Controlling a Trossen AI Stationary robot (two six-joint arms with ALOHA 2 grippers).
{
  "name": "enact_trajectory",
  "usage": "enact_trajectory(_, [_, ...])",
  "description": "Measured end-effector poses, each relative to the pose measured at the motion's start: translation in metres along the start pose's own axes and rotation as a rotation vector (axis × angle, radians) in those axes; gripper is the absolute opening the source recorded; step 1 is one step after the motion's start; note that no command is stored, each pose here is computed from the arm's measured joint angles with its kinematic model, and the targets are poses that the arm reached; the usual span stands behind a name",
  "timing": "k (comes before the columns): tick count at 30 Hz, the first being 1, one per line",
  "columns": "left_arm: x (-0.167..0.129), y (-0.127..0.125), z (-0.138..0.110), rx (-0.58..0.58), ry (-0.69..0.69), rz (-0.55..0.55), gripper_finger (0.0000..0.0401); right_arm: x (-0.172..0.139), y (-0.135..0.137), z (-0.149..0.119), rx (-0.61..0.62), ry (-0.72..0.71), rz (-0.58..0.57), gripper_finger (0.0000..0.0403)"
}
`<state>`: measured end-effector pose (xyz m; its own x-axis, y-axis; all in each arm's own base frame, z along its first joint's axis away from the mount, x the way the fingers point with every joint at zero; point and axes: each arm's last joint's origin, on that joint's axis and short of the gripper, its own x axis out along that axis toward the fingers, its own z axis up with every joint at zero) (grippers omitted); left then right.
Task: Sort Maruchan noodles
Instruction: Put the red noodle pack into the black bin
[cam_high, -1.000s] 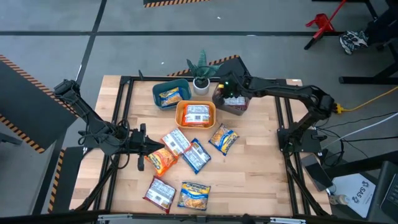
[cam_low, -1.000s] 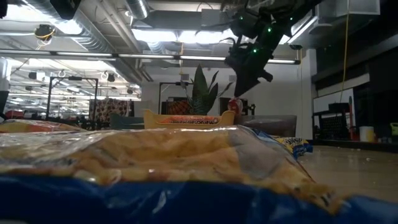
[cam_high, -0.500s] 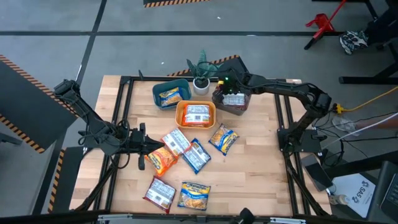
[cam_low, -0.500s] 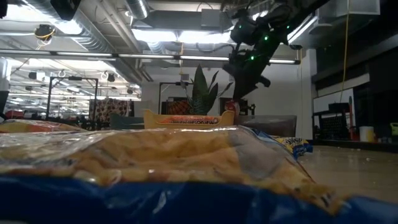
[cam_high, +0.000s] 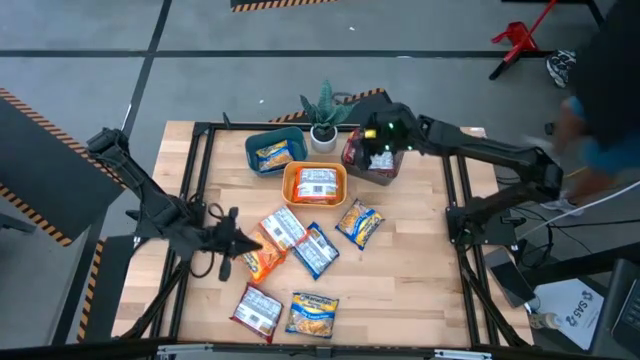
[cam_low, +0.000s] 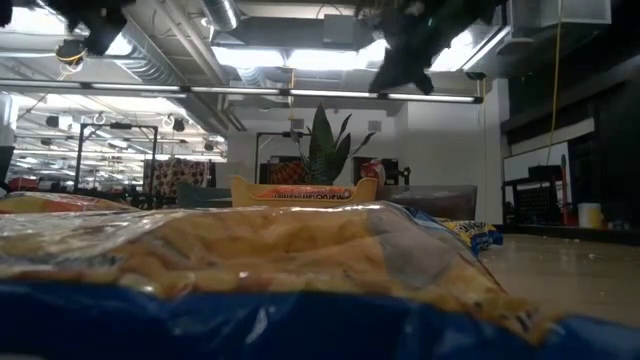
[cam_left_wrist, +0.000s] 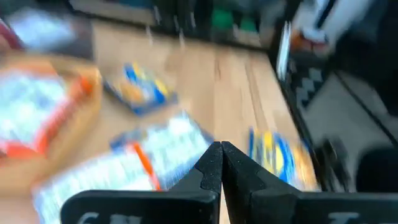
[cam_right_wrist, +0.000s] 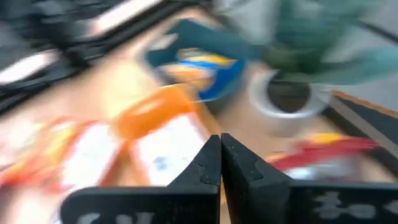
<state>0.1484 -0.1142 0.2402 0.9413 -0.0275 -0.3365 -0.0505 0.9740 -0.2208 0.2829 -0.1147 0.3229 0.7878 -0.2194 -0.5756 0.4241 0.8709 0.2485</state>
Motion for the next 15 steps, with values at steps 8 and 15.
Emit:
enact_trajectory(8, [0.013, -0.021, -0.033, -0.077, 0.214, -0.079, 0.0000, -0.011, 0.090, -0.030, -0.135, 0.084, 0.261, 0.0000])
enact_trajectory(15, [0.016, -0.062, -0.052, -0.064, 0.325, -0.138, 0.0000, -0.017, 0.177, -0.083, -0.307, 0.082, 0.281, 0.0000])
